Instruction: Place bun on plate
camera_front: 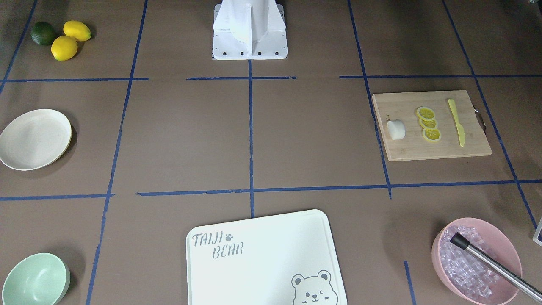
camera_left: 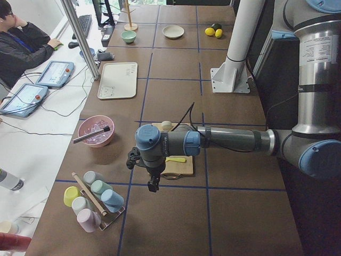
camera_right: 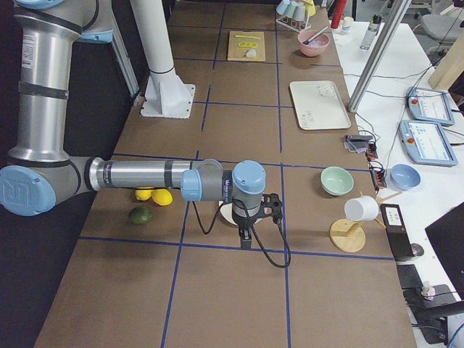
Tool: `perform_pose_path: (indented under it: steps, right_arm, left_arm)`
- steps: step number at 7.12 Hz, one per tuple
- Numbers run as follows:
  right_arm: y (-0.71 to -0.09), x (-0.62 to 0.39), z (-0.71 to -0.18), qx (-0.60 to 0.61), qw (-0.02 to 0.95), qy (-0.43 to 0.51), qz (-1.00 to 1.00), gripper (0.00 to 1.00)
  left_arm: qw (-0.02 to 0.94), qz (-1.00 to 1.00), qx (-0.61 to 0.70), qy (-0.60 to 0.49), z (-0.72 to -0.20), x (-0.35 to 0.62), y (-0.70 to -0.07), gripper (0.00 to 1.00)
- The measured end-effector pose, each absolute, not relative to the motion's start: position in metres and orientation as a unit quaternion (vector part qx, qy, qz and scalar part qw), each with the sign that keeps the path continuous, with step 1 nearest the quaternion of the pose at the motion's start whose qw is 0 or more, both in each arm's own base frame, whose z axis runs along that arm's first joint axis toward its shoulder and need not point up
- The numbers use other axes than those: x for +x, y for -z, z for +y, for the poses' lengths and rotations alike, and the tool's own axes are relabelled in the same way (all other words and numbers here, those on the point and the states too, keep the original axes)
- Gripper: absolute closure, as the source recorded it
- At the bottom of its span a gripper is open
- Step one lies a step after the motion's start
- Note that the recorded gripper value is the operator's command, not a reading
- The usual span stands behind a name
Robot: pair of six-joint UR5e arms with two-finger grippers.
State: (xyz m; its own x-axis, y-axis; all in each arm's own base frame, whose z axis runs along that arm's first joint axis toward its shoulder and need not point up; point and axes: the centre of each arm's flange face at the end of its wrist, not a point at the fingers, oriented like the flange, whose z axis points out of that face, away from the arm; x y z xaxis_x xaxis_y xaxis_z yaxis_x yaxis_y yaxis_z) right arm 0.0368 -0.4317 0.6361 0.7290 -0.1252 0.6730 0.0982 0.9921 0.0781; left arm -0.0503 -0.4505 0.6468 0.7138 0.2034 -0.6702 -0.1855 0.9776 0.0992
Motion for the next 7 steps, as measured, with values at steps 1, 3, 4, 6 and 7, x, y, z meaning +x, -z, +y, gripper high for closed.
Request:
perform_pose_path:
  steps: [1, 3, 4, 6, 7]
  right_arm:
    - [-0.632, 0.021, -0.435, 0.018, 0.923, 0.053, -0.380, 0.00]
    - [-0.629, -0.017, -0.439, 0.021, 0.917, 0.034, -0.397, 0.00]
    - [-0.634, -0.036, -0.439, 0.024, 0.914, 0.024, -0.404, 0.00]
    - [-0.664, -0.073, -0.435, 0.040, 0.908, 0.006, -0.417, 0.00]
    - [-0.682, -0.091, -0.430, 0.047, 0.905, -0.001, -0.422, 0.01]
  left_arm:
    - [0.926, 0.363, 0.012, -0.105, -0.450, -0.050, -0.647, 0.00]
    - [0.926, 0.364, 0.012, -0.104, -0.450, -0.050, -0.647, 0.00]
    - [0.925, 0.364, 0.012, -0.104, -0.450, -0.050, -0.647, 0.00]
    - [0.925, 0.364, 0.012, -0.104, -0.450, -0.050, -0.647, 0.00]
    - [0.926, 0.364, 0.012, -0.104, -0.450, -0.050, -0.647, 0.00]
